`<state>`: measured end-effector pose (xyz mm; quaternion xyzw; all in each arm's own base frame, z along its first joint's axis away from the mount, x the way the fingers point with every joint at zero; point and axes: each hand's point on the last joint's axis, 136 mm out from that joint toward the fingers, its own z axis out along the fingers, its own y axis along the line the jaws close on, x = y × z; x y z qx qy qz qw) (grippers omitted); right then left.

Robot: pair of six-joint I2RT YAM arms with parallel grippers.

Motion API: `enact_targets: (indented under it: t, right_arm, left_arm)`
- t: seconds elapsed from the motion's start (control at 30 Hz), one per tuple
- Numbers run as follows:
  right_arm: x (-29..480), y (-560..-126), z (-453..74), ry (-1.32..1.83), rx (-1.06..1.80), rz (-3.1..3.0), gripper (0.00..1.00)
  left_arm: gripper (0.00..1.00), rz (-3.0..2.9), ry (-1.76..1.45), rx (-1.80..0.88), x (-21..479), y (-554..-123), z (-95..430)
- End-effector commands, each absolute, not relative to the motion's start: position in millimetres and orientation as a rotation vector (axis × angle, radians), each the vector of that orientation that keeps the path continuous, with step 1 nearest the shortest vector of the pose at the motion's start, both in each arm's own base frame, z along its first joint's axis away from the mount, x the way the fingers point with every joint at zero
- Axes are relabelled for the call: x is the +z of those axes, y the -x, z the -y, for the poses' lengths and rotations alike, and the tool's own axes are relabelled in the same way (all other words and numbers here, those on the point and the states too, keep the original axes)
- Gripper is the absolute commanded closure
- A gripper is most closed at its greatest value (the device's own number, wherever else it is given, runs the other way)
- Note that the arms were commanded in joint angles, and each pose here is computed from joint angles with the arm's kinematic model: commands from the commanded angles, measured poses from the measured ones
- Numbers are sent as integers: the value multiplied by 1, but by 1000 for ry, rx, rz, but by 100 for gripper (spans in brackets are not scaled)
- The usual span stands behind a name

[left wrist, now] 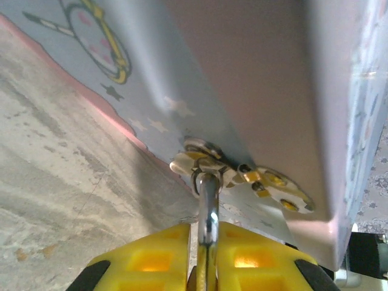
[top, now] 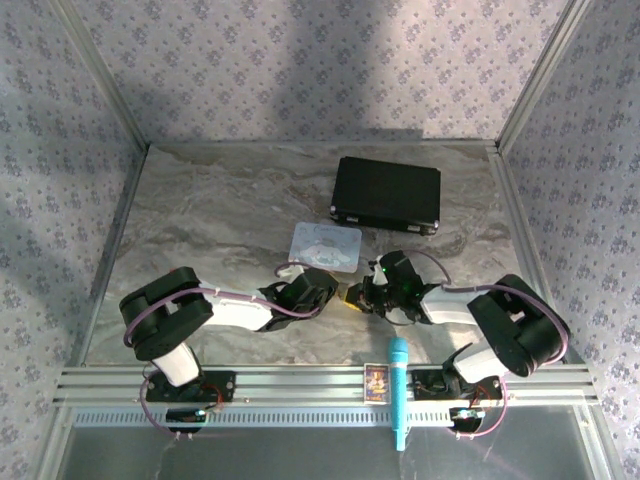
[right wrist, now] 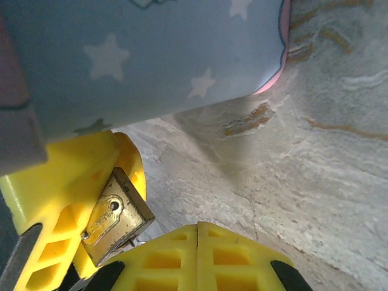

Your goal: Unlock the padlock with the key

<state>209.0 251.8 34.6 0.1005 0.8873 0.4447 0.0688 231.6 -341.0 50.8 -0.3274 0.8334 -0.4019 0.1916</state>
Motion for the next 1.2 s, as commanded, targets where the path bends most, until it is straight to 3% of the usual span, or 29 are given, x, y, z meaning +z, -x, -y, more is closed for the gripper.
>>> enact_targets:
  t: [0.0,0.27,0.43,0.77,1.17]
  right_arm:
    - [39,-216,-243,-206,1189,-2644,90]
    - [40,-195,-195,279,644,-2592,39]
    - [69,-197,-206,539,611,-2355,51]
    - [80,-193,-245,817,593,-2195,55]
    - [79,-200,-269,865,578,-2164,66]
  left_arm:
    - [100,-2371,931,-1204,60,-225,351]
    - [100,-2439,973,-1119,51,-223,337]
    - [100,-2463,977,-1144,50,-220,341]
    - [100,-2490,951,-1158,59,-217,346]
    - [100,-2494,942,-1171,60,-215,347]
